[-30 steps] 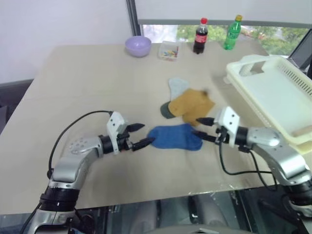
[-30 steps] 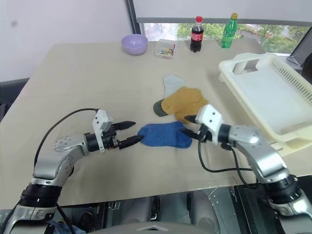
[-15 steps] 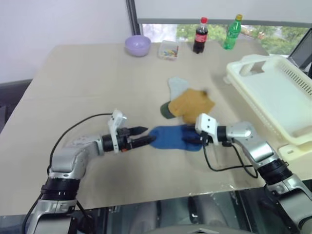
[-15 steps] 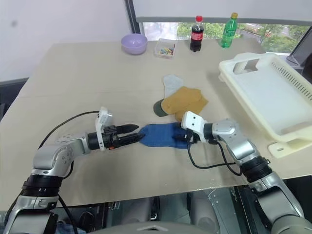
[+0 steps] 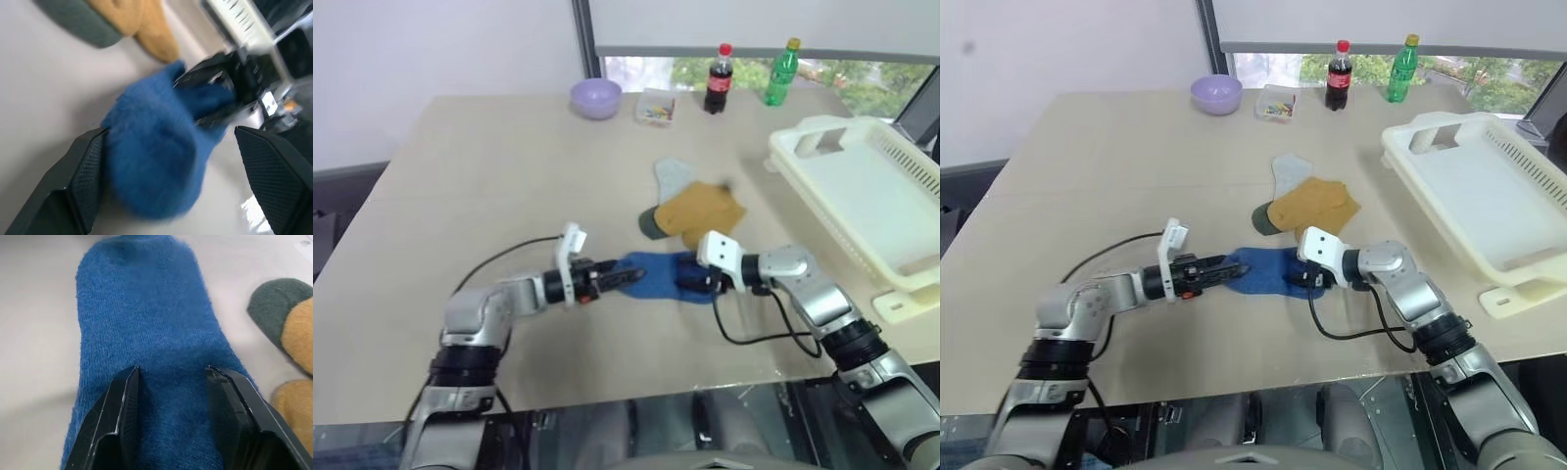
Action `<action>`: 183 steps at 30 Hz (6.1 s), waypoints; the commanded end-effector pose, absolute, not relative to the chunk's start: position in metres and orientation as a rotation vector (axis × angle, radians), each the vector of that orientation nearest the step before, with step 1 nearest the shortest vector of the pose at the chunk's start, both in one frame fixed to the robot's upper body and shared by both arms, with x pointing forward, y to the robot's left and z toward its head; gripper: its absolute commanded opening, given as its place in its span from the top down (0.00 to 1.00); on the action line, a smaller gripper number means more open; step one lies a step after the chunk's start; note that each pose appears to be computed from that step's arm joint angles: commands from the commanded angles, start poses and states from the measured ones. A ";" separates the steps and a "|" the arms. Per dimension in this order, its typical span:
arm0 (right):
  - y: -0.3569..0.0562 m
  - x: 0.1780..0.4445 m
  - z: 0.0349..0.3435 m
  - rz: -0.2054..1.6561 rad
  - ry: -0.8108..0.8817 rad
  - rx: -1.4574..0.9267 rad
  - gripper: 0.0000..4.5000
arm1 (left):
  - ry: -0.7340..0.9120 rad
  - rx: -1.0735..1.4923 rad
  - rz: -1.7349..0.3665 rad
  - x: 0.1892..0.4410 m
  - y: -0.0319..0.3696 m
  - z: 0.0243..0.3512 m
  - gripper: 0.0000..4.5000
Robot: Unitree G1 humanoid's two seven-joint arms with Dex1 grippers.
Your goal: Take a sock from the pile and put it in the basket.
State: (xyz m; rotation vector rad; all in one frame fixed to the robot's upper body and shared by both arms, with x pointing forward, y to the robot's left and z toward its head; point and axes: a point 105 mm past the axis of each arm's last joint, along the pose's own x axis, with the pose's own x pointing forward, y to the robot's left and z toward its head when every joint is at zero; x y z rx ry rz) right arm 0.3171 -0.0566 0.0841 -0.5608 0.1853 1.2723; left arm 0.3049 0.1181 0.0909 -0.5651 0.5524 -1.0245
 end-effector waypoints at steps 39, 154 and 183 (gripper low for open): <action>-0.072 0.313 0.075 1.151 0.250 -0.558 0.52 | 0.407 -0.381 -1.056 0.338 0.090 0.092 0.06; -0.076 0.305 0.077 1.106 0.272 -0.541 0.52 | 0.605 -0.955 -1.372 0.278 0.062 0.128 0.06; -0.082 0.299 0.125 1.033 0.080 -0.689 0.01 | 0.700 -0.915 -1.360 0.277 0.042 0.106 0.06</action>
